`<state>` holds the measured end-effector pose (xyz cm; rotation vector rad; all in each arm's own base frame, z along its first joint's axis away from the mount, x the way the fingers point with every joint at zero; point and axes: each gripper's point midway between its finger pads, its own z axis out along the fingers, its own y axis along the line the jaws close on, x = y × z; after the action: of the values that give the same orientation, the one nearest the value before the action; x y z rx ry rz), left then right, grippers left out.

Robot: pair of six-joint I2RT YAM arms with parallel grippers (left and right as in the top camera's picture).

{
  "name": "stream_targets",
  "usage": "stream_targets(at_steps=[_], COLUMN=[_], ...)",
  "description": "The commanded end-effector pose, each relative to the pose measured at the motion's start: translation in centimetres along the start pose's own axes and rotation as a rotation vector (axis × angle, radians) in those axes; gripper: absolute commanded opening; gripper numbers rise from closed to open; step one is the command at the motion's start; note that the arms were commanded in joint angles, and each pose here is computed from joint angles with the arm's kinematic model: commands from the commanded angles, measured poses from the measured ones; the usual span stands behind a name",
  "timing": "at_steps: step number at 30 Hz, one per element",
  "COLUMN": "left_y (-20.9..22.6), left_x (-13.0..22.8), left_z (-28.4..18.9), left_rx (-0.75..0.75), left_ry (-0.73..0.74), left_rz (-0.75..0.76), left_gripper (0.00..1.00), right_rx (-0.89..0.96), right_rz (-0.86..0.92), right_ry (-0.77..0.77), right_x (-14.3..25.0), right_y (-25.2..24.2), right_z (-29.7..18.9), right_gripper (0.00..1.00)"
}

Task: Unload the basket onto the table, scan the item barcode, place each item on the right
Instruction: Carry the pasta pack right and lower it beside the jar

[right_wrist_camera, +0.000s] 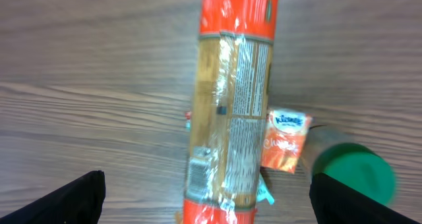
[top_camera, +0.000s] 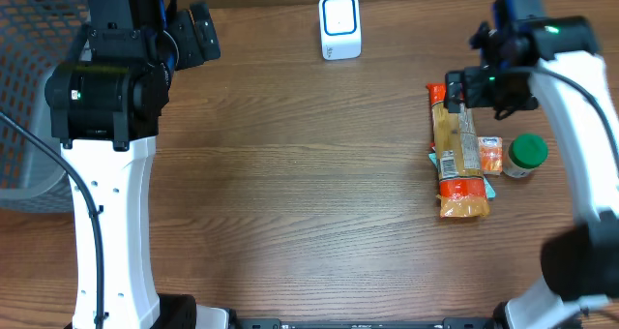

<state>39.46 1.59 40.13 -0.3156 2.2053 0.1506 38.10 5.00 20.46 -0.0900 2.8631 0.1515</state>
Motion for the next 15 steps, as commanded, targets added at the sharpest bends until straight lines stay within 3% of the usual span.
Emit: stream_targets(at_steps=[1, 15], left_y=[0.35, 0.35], left_x=[-0.37, -0.38], left_z=[-0.34, -0.34], left_rx=[-0.01, -0.01], left_ry=[-0.014, -0.015], left_rz=[0.012, 0.012], left_gripper=[1.0, 1.0], right_rx=[-0.02, -0.02], right_rz=[-0.001, -0.001], right_ry=[-0.096, -0.1], right_x=[-0.48, -0.47], right_y=[0.55, 0.56], right_z=[-3.34, -3.49], right_gripper=[1.0, 1.0])
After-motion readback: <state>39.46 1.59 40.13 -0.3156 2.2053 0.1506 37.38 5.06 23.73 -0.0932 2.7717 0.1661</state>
